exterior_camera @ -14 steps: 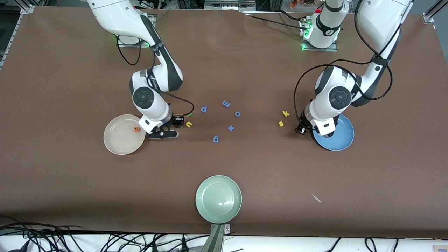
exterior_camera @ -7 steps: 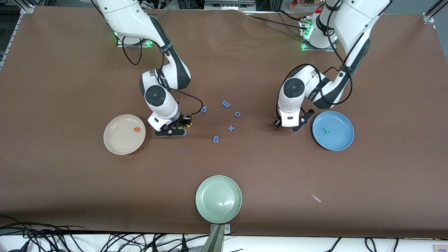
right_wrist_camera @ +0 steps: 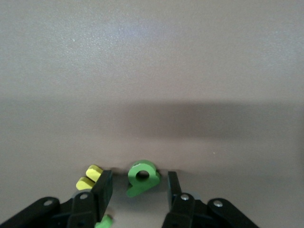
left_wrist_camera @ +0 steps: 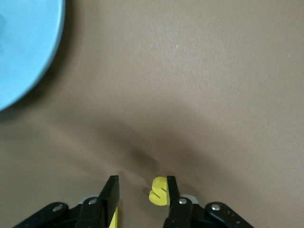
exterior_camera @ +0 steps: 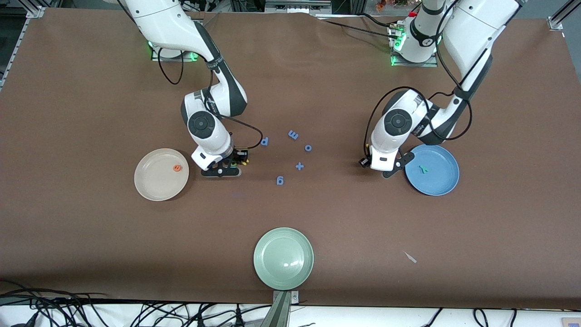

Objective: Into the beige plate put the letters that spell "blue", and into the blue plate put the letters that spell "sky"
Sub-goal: 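Grasp the green a with the right gripper while the left gripper grasps the yellow s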

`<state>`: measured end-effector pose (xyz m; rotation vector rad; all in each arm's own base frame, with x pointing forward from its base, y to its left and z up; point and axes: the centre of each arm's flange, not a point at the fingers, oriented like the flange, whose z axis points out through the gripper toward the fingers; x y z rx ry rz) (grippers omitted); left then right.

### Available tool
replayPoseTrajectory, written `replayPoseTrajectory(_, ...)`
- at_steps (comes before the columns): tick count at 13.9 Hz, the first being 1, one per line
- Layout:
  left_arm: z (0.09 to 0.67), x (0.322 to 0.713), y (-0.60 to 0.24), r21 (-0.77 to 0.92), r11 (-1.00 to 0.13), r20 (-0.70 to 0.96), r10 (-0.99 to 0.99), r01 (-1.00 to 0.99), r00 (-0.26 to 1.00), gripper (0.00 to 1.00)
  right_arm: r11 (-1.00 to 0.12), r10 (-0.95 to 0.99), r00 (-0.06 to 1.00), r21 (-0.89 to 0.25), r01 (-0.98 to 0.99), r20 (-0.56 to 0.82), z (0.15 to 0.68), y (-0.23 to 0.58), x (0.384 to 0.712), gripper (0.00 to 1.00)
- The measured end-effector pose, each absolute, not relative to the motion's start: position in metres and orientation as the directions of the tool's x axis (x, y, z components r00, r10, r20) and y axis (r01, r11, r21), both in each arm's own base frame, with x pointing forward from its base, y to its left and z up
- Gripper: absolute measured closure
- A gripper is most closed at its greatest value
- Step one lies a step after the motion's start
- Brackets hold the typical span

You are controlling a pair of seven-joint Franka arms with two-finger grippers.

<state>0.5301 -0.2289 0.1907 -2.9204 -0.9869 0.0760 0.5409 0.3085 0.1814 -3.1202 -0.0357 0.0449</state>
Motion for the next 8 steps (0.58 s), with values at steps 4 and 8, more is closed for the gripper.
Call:
replayPoseTrajectory(4, 0.1928, 0.5282, -0.2345, -0.063, -0.825, -0.035, 0.564, 0.562, 0.825, 0.53, -1.000, 0.019, 1.000, -0.018, 0.018, -0.013, 0.1743, 0.3012, 0.5375, 0.48)
replayPoseTrajectory(8, 0.1927, 0.5279, -0.2349, -0.059, -0.886, -0.043, 0.463, 0.461, 0.885, 0.53, -1.000, 0.019, 1.000, -0.020, 0.019, -0.010, 0.1754, 0.3015, 0.5377, 0.53)
